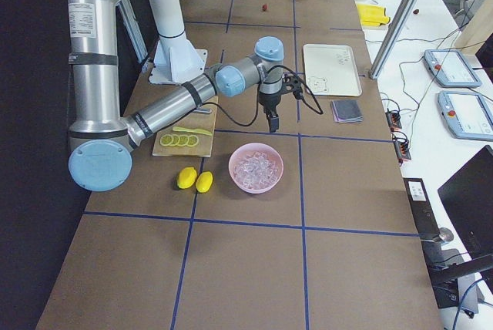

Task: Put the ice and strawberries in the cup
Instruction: 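Return the right gripper to the pink ice bowl, then lower the right gripper into the bowl and grasp an ice cube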

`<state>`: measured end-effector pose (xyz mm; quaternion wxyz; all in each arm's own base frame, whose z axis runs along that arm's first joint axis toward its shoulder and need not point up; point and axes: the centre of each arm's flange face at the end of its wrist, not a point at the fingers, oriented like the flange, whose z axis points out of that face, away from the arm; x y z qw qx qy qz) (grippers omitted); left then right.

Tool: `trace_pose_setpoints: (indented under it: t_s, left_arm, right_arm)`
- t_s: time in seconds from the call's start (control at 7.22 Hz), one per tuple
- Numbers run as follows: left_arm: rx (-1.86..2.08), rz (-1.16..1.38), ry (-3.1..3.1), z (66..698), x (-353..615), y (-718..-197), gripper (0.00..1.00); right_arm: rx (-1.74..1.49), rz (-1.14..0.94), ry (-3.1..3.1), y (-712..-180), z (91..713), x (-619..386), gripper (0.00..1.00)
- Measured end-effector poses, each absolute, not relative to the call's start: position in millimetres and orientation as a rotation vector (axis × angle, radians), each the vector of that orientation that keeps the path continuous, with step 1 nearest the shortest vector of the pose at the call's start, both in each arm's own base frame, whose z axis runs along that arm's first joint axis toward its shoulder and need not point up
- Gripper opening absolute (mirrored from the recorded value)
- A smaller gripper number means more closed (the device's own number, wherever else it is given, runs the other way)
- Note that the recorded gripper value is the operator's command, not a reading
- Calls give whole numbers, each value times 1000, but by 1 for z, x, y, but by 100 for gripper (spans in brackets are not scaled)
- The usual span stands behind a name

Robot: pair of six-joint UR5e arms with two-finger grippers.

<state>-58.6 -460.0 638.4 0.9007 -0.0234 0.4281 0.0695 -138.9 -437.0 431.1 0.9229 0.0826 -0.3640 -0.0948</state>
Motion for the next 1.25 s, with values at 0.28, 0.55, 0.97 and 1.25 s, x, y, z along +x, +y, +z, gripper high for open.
trace_pose_setpoints:
  t_s: [0.28, 0.55, 0.97, 1.25]
  left_arm:
    - [-48, 144, 886, 638, -59, -460, 100]
    - [-47, 145, 886, 638, -58, -460, 100]
    - [-46, 147, 886, 638, -58, -460, 100]
    - [-46, 148, 886, 638, -58, -460, 100]
  right_arm:
    - [167, -176, -749, -419, 474, -126, 98]
    - [182, -133, -766, -422, 517, -127, 97]
    - [181, -112, -782, -416, 546, -134, 86]
    - [148, -141, -774, -401, 557, -143, 85]
